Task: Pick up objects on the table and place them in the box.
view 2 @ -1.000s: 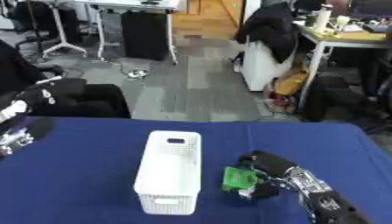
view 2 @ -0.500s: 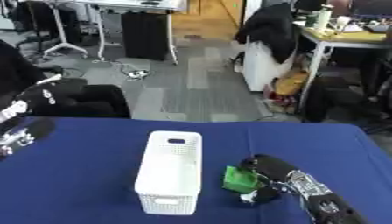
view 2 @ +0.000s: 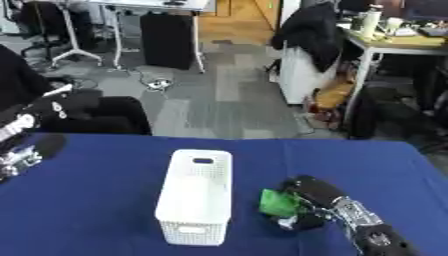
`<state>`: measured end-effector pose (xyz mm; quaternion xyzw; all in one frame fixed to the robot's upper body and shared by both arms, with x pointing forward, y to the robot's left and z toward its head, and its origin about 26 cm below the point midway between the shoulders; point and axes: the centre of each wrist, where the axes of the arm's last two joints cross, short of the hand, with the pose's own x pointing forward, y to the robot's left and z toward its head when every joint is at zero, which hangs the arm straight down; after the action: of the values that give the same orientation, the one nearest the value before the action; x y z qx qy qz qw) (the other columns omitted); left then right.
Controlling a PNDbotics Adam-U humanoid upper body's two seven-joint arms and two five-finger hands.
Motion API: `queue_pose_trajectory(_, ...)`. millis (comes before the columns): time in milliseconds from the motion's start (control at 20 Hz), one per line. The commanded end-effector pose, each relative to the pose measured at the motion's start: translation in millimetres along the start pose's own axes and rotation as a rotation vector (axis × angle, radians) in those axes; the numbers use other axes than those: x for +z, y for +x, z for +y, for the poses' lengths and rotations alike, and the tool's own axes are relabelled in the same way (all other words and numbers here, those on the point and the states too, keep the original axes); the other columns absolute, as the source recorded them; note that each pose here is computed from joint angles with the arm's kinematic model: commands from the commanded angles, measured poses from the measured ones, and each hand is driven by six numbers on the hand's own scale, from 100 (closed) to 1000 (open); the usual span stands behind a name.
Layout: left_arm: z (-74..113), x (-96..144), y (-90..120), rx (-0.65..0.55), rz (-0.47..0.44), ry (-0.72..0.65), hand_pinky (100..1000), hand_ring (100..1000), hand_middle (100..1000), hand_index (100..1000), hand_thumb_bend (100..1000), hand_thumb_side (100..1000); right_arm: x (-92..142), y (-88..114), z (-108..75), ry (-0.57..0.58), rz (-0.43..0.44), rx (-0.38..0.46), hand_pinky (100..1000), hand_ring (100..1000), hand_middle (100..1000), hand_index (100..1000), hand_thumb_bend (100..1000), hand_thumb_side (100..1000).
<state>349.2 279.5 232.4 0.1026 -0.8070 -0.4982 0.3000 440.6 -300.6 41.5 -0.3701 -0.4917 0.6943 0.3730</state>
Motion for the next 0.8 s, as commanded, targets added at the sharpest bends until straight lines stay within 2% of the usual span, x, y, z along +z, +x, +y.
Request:
queue_pose_trajectory(50, 8.2, -1.7, 4.4, -0.027, -0.016, -0.001, 850, 966, 1000, 992, 132, 1000, 2.9, -12.2, -26.3, -0.066, 0.028, 0.038, 983, 823, 873, 909, 532, 1000)
queue_pose_trajectory(300, 8.2, -1.8, 4.5, -0.027, -0.017, -0.001, 850, 966, 1000, 992, 132, 1000, 2.6, -11.1, -23.1, -0.042, 0.025, 0.043, 999, 832, 886, 917, 539, 1000)
queue_pose_trajectory(800, 7.9, -1.9, 4.5, -0.028, -0.018, -0.005, 851, 967, 1000, 992, 131, 1000, 3.3, -15.4, -2.7, 0.063, 0.008, 0.01, 1000, 838, 892, 922, 544, 1000)
